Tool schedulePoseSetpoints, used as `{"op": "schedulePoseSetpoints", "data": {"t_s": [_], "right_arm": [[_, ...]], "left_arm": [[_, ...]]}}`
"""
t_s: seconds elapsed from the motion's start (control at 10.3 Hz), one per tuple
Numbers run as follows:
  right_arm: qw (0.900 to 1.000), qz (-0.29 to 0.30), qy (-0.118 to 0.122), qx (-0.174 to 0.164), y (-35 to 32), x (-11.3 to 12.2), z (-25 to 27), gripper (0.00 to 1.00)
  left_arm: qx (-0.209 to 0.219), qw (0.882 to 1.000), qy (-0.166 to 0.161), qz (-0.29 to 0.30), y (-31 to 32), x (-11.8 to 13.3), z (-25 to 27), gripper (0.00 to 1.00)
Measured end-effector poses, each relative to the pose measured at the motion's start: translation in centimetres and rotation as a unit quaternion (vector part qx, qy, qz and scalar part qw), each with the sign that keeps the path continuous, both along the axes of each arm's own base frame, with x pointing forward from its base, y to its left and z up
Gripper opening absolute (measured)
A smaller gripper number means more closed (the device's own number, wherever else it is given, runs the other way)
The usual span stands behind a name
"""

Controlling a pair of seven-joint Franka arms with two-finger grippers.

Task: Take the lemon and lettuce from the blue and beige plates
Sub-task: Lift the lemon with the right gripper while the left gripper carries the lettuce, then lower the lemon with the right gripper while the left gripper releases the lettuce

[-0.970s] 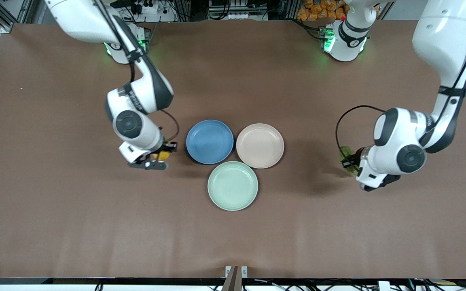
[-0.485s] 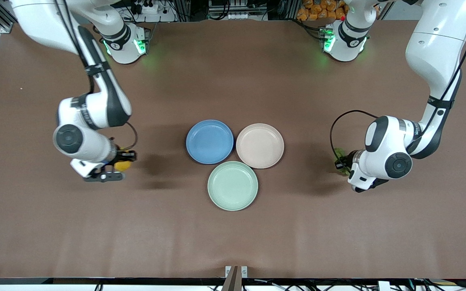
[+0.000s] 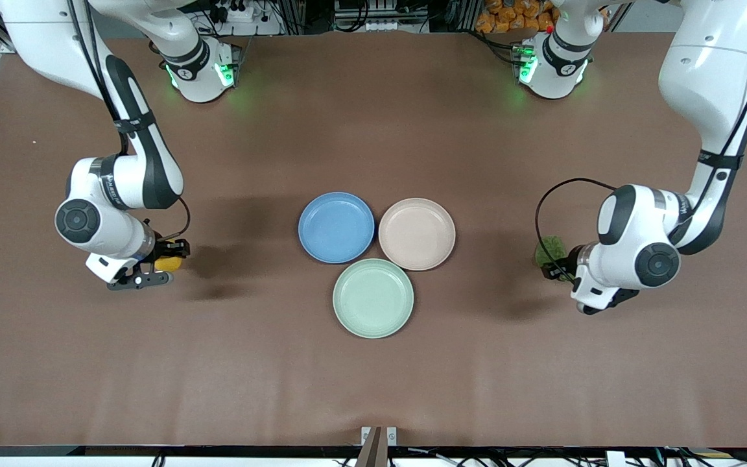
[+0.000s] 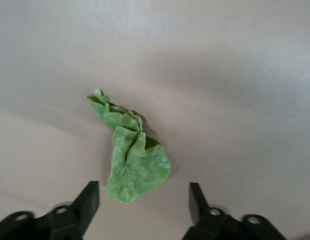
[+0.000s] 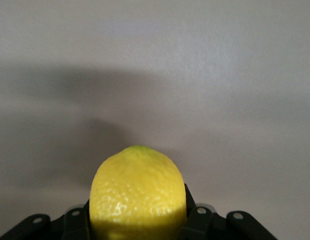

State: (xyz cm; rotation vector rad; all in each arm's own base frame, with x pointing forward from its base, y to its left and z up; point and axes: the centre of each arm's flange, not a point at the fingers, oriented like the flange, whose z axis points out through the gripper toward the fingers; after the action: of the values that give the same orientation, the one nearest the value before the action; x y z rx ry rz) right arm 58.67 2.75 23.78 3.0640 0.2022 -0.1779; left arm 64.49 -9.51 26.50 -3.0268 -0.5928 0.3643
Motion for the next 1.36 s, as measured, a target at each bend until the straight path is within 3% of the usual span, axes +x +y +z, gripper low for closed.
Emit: {"op": "schedulePoseSetpoints", "data": {"t_s": [0.1, 0.49, 0.87, 1.16, 1.36], "right_arm": [[1.000, -0.005, 0.003, 0.000, -0.7, -0.5, -0.6, 0.61], [1.000, -0.015, -0.014, 0.000, -2.2, -2.1, -2.9, 0.61], [1.000, -0.016, -0.023, -0.002, -2.5, -2.5, -4.5, 0.61], [1.000, -0.016, -0.025, -0.003, -2.6, -2.6, -5.1, 0.62], [1.000, -0.015, -0.027, -0.003, -2.6, -2.5, -5.2, 0.85]], "left_arm": [[0.003, 1.000, -0.008, 0.001, 0.1, 0.3, 2.1, 0.99], [0.019, 0.999, -0.051, 0.002, 0.6, 0.6, 13.4, 1.00], [0.034, 0.994, -0.095, -0.028, 0.3, -2.5, 24.0, 1.00], [0.037, 0.989, -0.116, -0.082, 1.0, -4.3, 28.5, 1.00], [0.036, 0.986, -0.117, -0.112, 1.7, -4.7, 29.5, 1.00]]}}
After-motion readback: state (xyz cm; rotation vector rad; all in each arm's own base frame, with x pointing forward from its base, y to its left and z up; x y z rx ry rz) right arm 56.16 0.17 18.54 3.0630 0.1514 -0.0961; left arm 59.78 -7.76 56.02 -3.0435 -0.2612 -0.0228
